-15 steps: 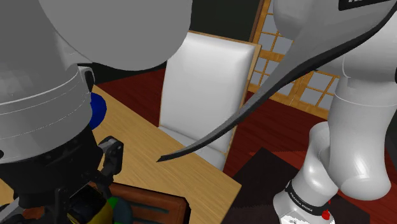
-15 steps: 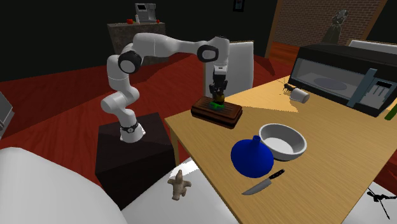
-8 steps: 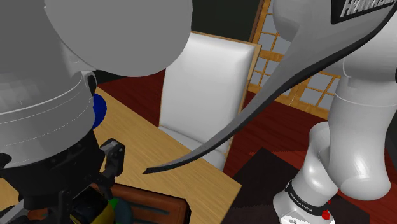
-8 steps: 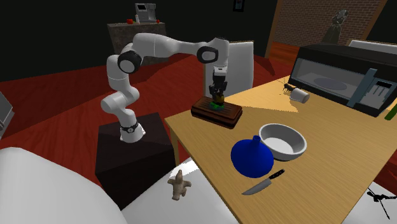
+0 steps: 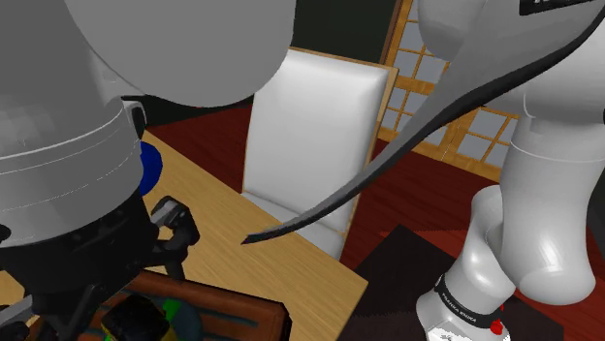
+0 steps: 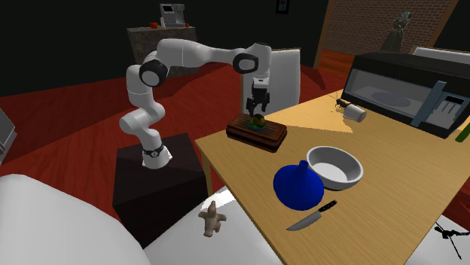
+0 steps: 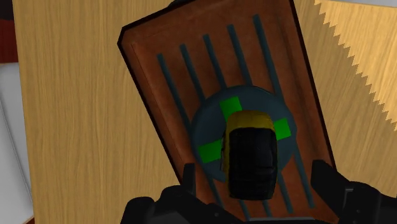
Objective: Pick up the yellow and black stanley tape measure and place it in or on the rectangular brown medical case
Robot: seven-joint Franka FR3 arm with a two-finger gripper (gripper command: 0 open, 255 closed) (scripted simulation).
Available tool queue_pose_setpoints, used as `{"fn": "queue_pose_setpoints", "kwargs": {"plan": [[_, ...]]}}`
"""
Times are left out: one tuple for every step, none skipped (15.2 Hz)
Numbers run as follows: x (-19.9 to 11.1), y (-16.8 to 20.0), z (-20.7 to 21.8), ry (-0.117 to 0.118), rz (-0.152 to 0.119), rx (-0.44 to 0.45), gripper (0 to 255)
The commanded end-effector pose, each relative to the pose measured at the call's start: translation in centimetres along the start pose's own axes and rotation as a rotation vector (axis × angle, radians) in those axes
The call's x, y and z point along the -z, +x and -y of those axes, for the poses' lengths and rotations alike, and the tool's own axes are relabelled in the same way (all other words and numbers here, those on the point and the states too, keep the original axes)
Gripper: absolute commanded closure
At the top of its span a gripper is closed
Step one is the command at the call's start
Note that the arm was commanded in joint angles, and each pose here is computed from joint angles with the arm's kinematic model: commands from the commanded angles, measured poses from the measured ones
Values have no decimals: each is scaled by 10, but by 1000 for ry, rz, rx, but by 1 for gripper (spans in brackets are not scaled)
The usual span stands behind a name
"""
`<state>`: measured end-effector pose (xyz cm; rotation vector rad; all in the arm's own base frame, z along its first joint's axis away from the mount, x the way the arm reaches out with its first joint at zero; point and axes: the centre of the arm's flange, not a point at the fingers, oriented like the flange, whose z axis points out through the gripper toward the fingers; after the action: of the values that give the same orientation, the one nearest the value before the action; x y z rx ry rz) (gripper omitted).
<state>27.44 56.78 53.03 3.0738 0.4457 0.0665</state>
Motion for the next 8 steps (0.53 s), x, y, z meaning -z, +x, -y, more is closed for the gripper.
{"fn": "queue_pose_setpoints", "kwargs": {"plan": [[20, 0, 0, 0, 0, 0, 0], [33, 0, 0, 0, 0, 0, 0], [44, 0, 0, 0, 0, 0, 0], [44, 0, 0, 0, 0, 0, 0], [44, 0, 0, 0, 0, 0, 0], [44, 0, 0, 0, 0, 0, 0], [44, 0, 0, 0, 0, 0, 0], [44, 0, 0, 0, 0, 0, 0]]}}
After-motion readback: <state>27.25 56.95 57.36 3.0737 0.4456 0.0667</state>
